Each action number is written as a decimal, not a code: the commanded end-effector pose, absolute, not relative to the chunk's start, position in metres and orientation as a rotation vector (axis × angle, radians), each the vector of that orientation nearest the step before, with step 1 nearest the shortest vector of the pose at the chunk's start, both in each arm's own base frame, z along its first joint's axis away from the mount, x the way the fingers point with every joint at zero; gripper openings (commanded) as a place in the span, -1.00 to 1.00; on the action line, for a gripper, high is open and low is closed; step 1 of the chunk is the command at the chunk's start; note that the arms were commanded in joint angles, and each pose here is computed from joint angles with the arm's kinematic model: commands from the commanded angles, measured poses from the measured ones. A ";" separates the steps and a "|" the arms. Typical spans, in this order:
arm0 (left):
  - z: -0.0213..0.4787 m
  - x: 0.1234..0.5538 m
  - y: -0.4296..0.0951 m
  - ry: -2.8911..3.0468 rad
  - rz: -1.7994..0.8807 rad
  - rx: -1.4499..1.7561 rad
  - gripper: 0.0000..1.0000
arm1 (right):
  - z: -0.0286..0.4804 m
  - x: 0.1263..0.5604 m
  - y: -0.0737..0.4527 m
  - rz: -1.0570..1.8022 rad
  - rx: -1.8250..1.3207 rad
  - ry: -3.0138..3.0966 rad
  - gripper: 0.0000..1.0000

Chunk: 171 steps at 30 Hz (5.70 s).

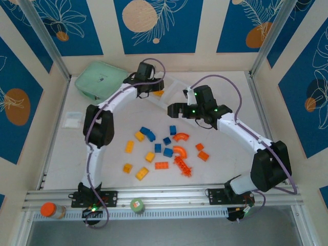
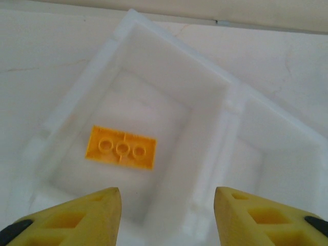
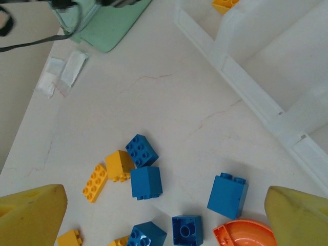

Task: Sort the legos into containers by color
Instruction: Place the lego in the container, then pick up the lego from the center of the table, then place the lego in the container, then pick up the lego from the center of the table.

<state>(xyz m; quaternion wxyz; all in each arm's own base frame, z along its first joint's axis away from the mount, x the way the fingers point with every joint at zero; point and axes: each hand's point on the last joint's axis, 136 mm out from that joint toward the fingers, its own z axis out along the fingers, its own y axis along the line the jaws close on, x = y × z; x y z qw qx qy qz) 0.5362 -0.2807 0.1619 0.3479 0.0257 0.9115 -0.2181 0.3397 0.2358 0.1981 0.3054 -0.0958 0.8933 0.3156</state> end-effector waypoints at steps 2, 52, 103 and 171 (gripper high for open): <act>0.180 0.486 -0.269 2.407 -0.636 0.076 0.02 | 0.199 0.309 0.243 0.891 -0.322 2.387 0.98; 0.027 0.295 -0.165 2.780 -0.010 -0.222 0.25 | 0.141 0.224 0.268 0.908 -0.445 2.498 0.98; 0.162 0.506 -0.267 2.371 -0.267 0.123 -0.65 | 0.195 0.319 0.204 0.883 -0.184 2.382 0.98; 0.021 0.256 -0.139 2.946 0.046 0.042 0.26 | 0.113 0.217 0.274 1.002 -0.397 2.605 0.98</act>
